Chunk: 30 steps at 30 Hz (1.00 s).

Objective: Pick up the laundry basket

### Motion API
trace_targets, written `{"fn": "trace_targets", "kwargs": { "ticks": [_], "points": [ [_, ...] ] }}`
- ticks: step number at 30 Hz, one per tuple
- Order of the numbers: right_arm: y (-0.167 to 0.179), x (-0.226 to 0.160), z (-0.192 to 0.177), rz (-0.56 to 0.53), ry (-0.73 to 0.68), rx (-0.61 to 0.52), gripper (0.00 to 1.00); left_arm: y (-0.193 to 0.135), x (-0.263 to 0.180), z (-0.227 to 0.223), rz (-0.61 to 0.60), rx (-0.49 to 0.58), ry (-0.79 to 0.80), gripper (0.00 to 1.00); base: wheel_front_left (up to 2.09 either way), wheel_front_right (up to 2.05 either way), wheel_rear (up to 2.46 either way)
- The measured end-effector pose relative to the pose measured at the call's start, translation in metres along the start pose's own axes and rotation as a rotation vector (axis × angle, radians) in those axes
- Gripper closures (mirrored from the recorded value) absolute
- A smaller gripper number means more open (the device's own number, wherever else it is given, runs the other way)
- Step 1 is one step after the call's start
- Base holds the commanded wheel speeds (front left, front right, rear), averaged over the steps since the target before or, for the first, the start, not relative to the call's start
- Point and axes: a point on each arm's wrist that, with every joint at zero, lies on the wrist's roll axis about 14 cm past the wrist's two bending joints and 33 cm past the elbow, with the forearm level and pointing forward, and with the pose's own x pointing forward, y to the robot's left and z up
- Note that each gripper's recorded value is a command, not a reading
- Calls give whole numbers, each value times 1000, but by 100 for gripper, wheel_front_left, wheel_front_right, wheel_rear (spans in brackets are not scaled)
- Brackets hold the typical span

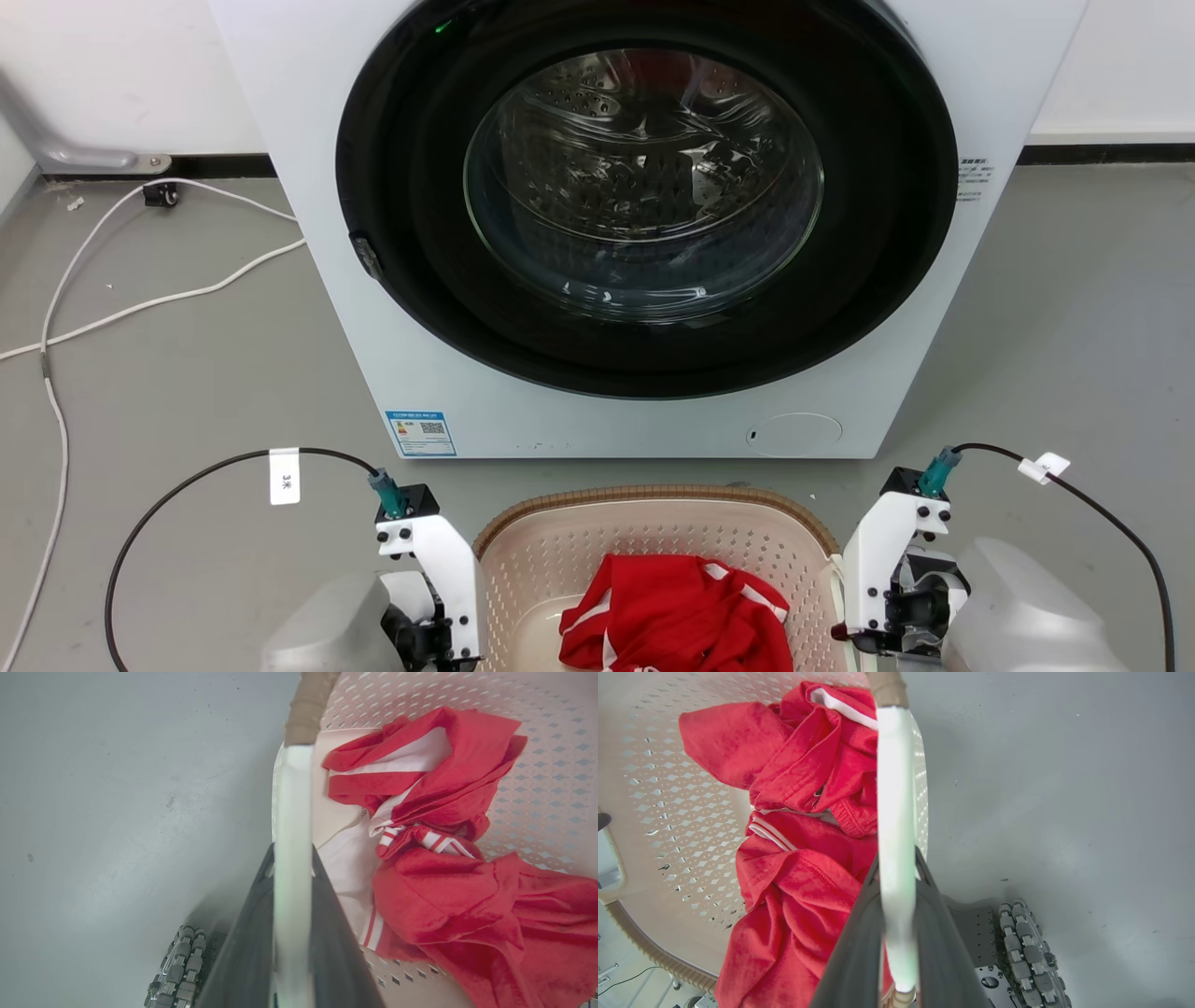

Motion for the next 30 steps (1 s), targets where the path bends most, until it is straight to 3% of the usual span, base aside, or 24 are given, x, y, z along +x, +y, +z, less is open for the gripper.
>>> {"fn": "trace_targets", "kwargs": {
  "ticks": [30],
  "points": [
    [0, 0, -1, 6, -16, 15, 100, 0, -1, 1, 1, -6, -13, 100, 0, 0, 0]
  ]
}}
